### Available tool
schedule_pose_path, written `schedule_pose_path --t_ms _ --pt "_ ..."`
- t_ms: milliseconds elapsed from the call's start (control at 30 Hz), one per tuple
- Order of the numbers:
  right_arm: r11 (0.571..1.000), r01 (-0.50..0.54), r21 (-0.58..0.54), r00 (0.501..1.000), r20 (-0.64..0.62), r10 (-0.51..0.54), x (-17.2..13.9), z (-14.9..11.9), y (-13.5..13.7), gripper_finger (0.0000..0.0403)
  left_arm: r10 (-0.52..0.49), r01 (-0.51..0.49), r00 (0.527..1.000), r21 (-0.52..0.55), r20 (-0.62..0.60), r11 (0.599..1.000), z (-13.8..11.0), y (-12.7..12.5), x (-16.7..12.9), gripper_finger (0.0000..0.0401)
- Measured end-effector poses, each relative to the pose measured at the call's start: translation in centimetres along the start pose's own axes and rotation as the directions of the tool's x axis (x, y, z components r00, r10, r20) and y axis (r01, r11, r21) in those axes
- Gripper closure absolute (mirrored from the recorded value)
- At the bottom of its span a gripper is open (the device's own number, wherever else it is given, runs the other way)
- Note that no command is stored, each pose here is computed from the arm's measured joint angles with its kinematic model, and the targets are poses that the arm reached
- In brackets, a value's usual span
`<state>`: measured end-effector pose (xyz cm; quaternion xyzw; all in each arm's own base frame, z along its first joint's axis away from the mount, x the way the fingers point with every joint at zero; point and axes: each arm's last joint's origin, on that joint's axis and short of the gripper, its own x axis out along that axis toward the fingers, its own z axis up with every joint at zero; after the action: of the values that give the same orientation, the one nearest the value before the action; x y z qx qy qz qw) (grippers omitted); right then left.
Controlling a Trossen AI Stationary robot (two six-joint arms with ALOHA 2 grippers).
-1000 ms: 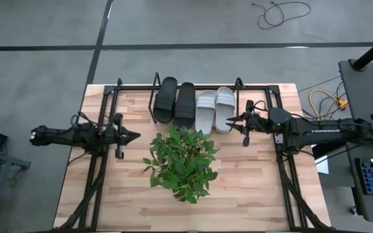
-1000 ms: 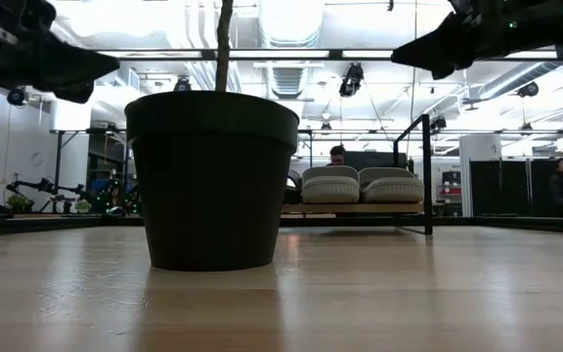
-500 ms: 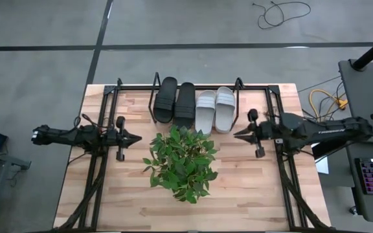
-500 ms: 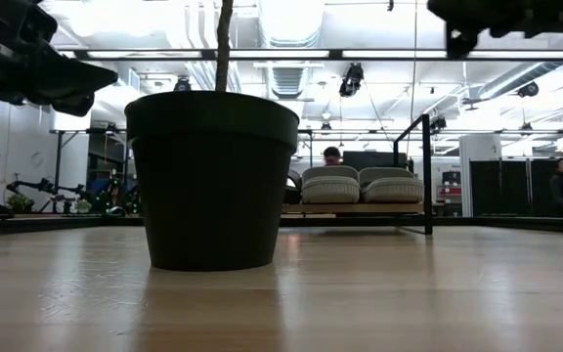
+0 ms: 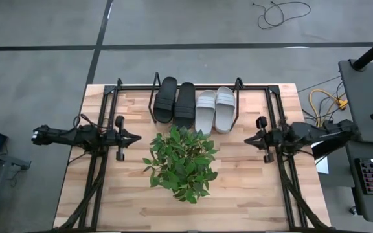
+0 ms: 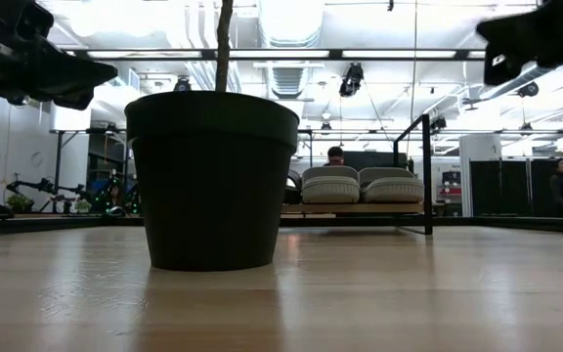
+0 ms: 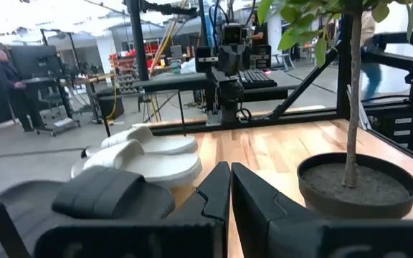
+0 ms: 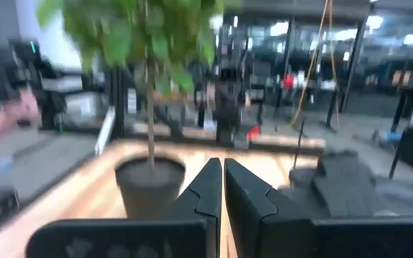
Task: Pick and place slides into the shelf
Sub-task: Return to Home Position
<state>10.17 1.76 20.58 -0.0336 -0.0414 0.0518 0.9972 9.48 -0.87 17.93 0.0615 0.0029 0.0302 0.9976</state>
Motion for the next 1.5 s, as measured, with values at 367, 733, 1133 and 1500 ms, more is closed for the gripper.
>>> schedule_pose_path --t_ms 367,733,1133,1500 --pt "0.999 0.050 -0.019 0.998 0.031 -0.049 -1.0 -2.0 -0.5 0.0394 0.020 -0.021 0.999 0.038 0.029 0.999 0.4 0.1 0.0 0.0401" --pt "0.992 0.124 -0.007 0.992 -0.032 -0.124 -0.8 -2.8 -1.5 0.0394 -0.012 0.010 1.000 0.097 0.021 0.995 0.2 0.0 0.0 0.0401" --pt "0.993 0.118 -0.024 0.993 -0.017 -0.119 -0.8 -3.0 -1.5 0.0394 -0.110 0.109 0.994 -0.075 -0.008 0.991 -0.3 -0.4 0.0 0.0401" --pt "0.992 0.124 -0.020 0.992 -0.028 -0.125 -0.7 -3.4 -1.5 0.0394 -0.113 0.112 0.994 -0.062 -0.010 0.992 -0.9 -0.5 0.1 0.0401"
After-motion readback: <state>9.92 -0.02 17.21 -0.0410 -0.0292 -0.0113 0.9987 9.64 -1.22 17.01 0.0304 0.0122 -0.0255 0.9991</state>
